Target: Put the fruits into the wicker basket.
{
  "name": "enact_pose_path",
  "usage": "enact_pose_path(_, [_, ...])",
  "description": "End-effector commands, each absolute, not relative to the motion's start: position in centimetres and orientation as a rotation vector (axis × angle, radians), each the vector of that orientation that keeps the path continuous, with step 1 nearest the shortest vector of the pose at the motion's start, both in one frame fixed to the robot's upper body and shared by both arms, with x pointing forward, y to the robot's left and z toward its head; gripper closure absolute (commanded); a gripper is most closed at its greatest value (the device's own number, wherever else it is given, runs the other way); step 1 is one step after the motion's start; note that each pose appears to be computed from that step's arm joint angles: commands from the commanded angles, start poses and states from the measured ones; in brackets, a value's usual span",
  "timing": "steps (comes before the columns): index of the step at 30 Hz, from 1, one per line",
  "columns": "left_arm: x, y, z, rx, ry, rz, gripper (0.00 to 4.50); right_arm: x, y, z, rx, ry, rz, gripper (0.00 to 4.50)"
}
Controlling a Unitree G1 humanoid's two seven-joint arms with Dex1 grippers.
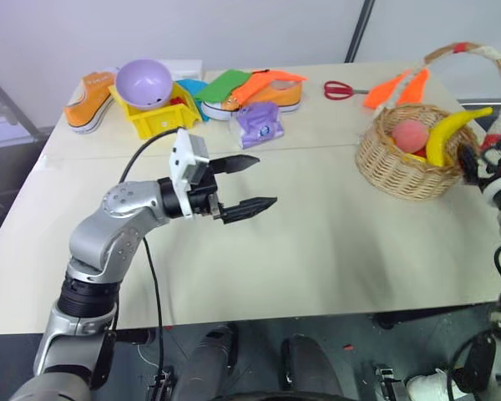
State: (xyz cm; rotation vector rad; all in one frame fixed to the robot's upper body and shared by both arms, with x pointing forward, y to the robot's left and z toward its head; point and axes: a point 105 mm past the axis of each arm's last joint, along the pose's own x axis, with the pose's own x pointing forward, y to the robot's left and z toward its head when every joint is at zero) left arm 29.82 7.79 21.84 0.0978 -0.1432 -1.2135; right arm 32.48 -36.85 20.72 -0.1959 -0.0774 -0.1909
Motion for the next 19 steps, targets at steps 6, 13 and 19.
enact_pose_path(6, [32.1, 16.4, 18.6, 0.154, -0.051, -0.866, 0.0, 27.7, -29.4, 20.4, -0.249, -0.078, 0.227, 0.63])
enact_pose_path(13, [31.8, 22.6, 14.6, 0.154, 0.014, -0.607, 0.0, 27.5, -22.1, 16.6, -0.191, 0.003, 0.561, 0.63])
enact_pose_path(19, [30.6, 23.1, 13.5, 0.14, 0.035, -0.563, 0.0, 29.1, -20.8, 15.4, -0.164, 0.016, 0.605, 0.63])
